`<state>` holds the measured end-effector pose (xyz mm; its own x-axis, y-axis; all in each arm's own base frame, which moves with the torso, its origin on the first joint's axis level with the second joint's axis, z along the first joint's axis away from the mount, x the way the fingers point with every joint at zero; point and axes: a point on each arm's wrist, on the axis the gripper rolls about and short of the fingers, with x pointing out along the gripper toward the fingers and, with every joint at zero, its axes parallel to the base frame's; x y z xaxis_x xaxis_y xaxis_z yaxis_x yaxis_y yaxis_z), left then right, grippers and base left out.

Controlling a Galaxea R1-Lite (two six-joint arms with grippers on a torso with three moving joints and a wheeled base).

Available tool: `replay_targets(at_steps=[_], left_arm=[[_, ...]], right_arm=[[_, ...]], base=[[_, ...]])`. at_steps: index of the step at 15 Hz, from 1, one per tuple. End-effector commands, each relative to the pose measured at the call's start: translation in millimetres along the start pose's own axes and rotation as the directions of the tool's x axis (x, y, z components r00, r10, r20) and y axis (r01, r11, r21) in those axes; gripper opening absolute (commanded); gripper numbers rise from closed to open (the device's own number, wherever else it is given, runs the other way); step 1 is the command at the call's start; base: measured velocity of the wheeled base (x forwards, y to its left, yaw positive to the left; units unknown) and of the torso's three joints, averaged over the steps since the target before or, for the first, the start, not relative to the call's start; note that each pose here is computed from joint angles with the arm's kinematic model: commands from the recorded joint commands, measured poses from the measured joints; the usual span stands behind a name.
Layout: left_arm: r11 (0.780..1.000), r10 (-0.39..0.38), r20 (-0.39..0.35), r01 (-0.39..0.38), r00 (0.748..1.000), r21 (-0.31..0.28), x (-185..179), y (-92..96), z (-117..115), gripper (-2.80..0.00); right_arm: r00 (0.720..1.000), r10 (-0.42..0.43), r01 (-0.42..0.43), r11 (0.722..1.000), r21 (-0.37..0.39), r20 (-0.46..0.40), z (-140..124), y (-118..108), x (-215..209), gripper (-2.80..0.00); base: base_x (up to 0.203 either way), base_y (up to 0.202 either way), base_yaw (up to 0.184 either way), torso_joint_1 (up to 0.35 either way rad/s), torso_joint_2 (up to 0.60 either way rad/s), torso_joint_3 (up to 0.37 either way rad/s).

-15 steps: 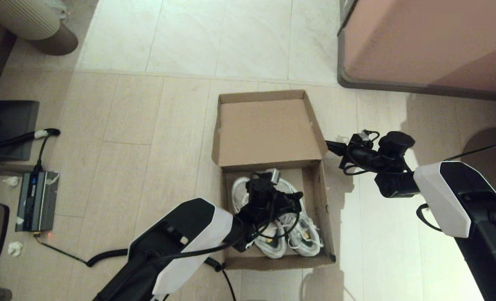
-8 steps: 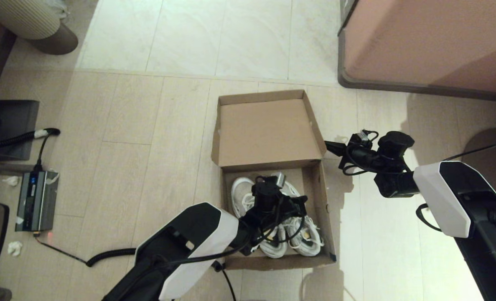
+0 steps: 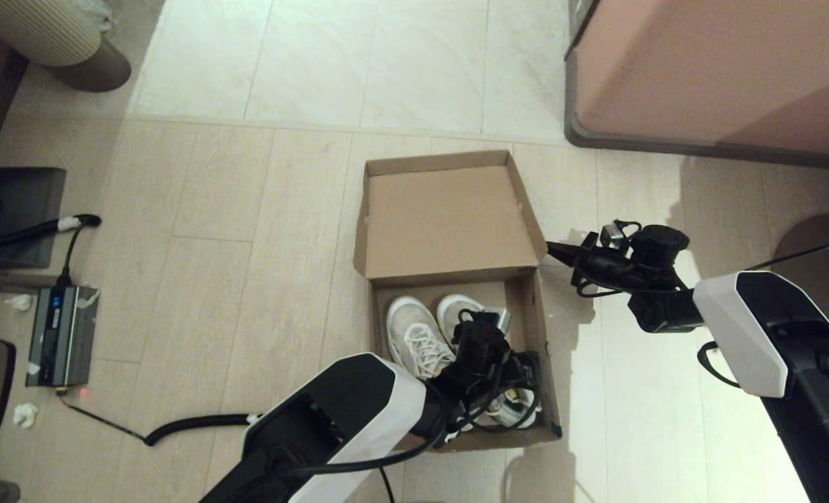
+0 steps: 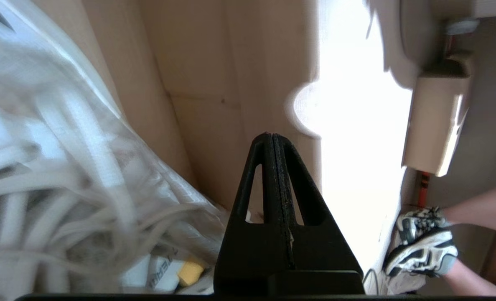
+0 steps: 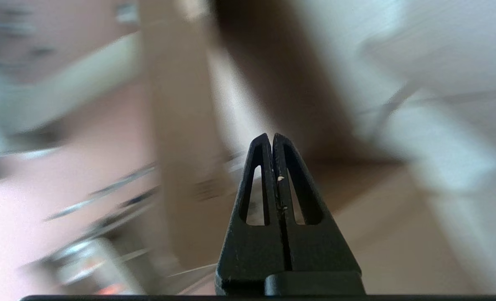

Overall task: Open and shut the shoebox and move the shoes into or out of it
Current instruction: Close the shoe box

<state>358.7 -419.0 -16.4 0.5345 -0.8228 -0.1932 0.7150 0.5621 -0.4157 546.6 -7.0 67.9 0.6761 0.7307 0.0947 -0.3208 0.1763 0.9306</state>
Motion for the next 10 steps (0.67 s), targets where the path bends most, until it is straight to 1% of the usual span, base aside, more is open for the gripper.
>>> replay_targets(at_steps=[1,2,3,4,5,7,8,9,10], left_arm=[[1.0,-0.02,-0.014,0.02,1.0,0.002,1,-12.9,-5,-2.8],[1.0,-0.022,-0.025,0.022,0.999,0.005,1,-16.5,-7,-2.8],[1.0,0.01,-0.033,-0.009,0.999,0.029,1,-17.5,-11,-2.8],[0.996,0.061,-0.042,-0.058,0.997,0.07,1,-16.6,-13,-2.8],[0.991,0.092,-0.06,-0.085,0.994,0.105,1,-16.9,-14,-2.8],[0.978,0.133,-0.089,-0.116,0.987,0.173,-1,-16.7,-14,-2.8],[0.966,0.171,-0.085,-0.15,0.982,0.209,-1,-15.2,-14,-2.8],[0.955,0.214,-0.063,-0.195,0.975,0.224,-2,-9.6,-9,-2.8],[0.951,0.234,-0.044,-0.219,0.971,0.219,-4,-1.9,0,-2.8]], right_arm=[[0.997,-0.074,0.078,0.989,-0.123,0.034,0,-6,-1,-2.8],[0.986,-0.141,0.154,0.975,-0.159,0.091,0,-7,0,-2.8],[0.969,-0.194,0.221,0.958,-0.183,0.153,1,-1,1,-2.8],[0.964,-0.204,0.236,0.952,-0.196,0.172,2,6,2,-2.8],[0.964,-0.199,0.233,0.951,-0.202,0.176,4,11,1,-2.8],[0.964,-0.196,0.231,0.951,-0.203,0.181,5,18,0,-2.8],[0.964,-0.197,0.232,0.952,-0.202,0.18,5,20,0,-2.8],[0.963,-0.199,0.234,0.952,-0.198,0.181,4,20,-1,-2.8],[0.963,-0.201,0.236,0.952,-0.196,0.18,4,21,-1,-2.8]], base=[[0.0,0.0,0.0,0.0,0.0,0.0],[0.0,0.0,0.0,0.0,0.0,0.0],[0.0,0.0,0.0,0.0,0.0,0.0],[0.0,0.0,0.0,0.0,0.0,0.0],[0.0,0.0,0.0,0.0,0.0,0.0],[0.0,0.0,0.0,0.0,0.0,0.0],[0.0,0.0,0.0,0.0,0.0,0.0],[0.0,0.0,0.0,0.0,0.0,0.0],[0.0,0.0,0.0,0.0,0.0,0.0]])
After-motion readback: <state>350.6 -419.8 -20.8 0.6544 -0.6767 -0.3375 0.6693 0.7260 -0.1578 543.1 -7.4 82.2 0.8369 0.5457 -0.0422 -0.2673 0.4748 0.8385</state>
